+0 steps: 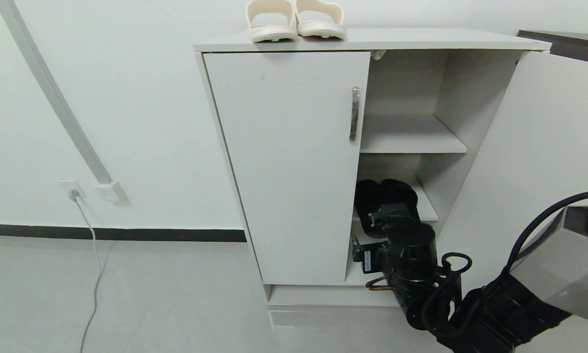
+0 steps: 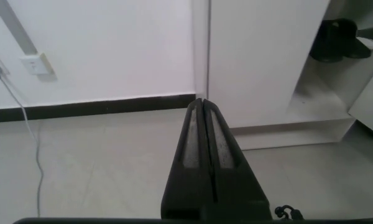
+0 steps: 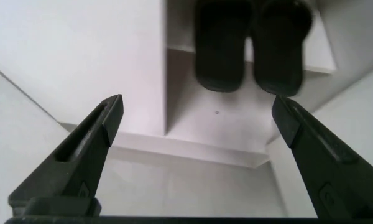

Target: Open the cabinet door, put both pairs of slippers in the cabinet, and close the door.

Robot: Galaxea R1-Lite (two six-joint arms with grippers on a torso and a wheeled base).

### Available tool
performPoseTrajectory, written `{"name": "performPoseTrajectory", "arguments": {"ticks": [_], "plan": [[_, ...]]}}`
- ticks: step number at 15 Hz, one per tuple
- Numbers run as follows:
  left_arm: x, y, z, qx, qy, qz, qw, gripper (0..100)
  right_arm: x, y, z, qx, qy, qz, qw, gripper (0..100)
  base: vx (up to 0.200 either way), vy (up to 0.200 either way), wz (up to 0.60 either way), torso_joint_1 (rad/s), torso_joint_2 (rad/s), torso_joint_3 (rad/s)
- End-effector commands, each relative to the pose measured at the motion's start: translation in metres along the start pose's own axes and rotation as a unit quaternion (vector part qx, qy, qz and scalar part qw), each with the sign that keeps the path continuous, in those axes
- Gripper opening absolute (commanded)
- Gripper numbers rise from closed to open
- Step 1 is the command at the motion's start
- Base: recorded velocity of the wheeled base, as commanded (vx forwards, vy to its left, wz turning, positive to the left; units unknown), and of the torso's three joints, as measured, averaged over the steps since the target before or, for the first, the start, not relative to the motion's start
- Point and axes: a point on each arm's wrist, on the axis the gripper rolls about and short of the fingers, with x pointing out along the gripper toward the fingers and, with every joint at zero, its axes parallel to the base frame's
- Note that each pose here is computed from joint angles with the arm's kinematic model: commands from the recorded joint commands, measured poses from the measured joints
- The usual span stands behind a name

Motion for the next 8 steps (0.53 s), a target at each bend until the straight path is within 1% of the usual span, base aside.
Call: {"name": "performPoseTrajectory", "arguments": {"ticks": [1, 3, 4, 8], "plan": [[0.0000, 0.0000, -0.0001, 0.000, 0.000, 0.000, 1.0000, 0, -0.0004, -0.0002, -0.0023, -0.004, 0.004, 0.000, 1.000, 100, 0.000, 0.200, 0.00, -0.002, 0.00, -0.002], [0.0000, 0.0000, -0.0001, 0.000, 0.000, -0.001, 1.0000, 0, -0.0008, 0.0001, -0.0036, -0.006, 0.006, 0.001, 1.000, 100, 0.000, 0.200, 0.00, 0.002, 0.00, 0.002], [0.0000, 0.0000, -0.0001, 0.000, 0.000, -0.001, 1.0000, 0, -0.0018, -0.0010, -0.0061, -0.017, 0.010, 0.001, 1.000, 100, 0.000, 0.000, 0.00, 0.000, 0.00, 0.000], [0.0000, 0.0000, -0.0001, 0.000, 0.000, -0.001, 1.0000, 0, -0.0035, -0.0015, -0.0063, -0.023, 0.005, 0.007, 1.000, 100, 0.000, 0.000, 0.00, 0.000, 0.00, 0.000]]}}
